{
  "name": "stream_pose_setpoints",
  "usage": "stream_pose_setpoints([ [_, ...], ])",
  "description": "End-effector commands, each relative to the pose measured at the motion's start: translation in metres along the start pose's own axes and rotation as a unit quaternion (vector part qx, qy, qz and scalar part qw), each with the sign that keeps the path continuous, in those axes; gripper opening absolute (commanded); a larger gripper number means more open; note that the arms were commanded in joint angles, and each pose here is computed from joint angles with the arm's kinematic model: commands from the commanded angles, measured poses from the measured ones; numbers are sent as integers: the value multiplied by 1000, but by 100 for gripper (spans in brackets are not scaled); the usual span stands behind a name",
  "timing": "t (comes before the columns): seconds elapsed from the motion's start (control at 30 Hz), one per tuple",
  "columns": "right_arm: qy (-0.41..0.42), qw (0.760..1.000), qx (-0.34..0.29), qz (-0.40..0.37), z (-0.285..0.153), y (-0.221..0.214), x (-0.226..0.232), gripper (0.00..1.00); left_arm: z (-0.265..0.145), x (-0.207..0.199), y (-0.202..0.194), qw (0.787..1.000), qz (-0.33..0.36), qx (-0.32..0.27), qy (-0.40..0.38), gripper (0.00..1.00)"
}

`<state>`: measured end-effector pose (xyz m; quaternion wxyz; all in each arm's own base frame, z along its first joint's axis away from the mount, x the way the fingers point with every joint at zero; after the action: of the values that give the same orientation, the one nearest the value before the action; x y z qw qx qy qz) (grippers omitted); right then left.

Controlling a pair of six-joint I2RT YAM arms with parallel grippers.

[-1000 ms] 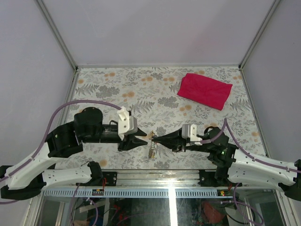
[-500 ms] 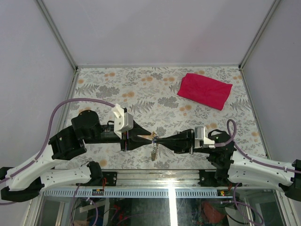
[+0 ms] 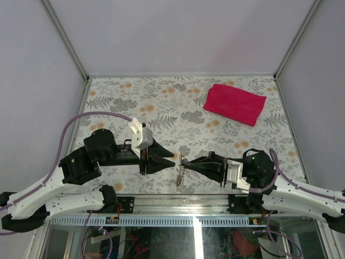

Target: Put the keys on the keyring

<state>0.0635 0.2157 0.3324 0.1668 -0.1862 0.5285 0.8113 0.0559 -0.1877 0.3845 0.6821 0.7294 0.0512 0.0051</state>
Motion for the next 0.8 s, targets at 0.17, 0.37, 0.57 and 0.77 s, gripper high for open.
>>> stream_pose_setpoints([
  [0.17, -4, 991, 39, -130, -4, 17, -18, 2, 6, 23, -18, 982, -93, -3, 162, 32],
  [0.37, -110, 982, 153, -31, -19, 15, -32, 3, 14, 59, -53, 956, -148, 66, 245, 32],
  [0.57, -158, 965, 208, 38, -36, 9, -27, 3, 3, 112, -96, 914, -223, 96, 324, 34],
  [0.77, -186, 955, 221, 73, -49, -4, -17, 0, -18, 153, -149, 831, -321, 123, 437, 34],
])
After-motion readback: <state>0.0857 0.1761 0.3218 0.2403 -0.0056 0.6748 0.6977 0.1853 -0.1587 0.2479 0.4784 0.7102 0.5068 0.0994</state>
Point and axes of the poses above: each gripper's point midway between its finger pads, its own z axis out along the fingers, its own x axis along the line the jaws close on, y = z × x, the point moved 9 cm from there along -z, back along the fingers, and after that the axes turned 3 degrees about z, right-handed, at the moved point
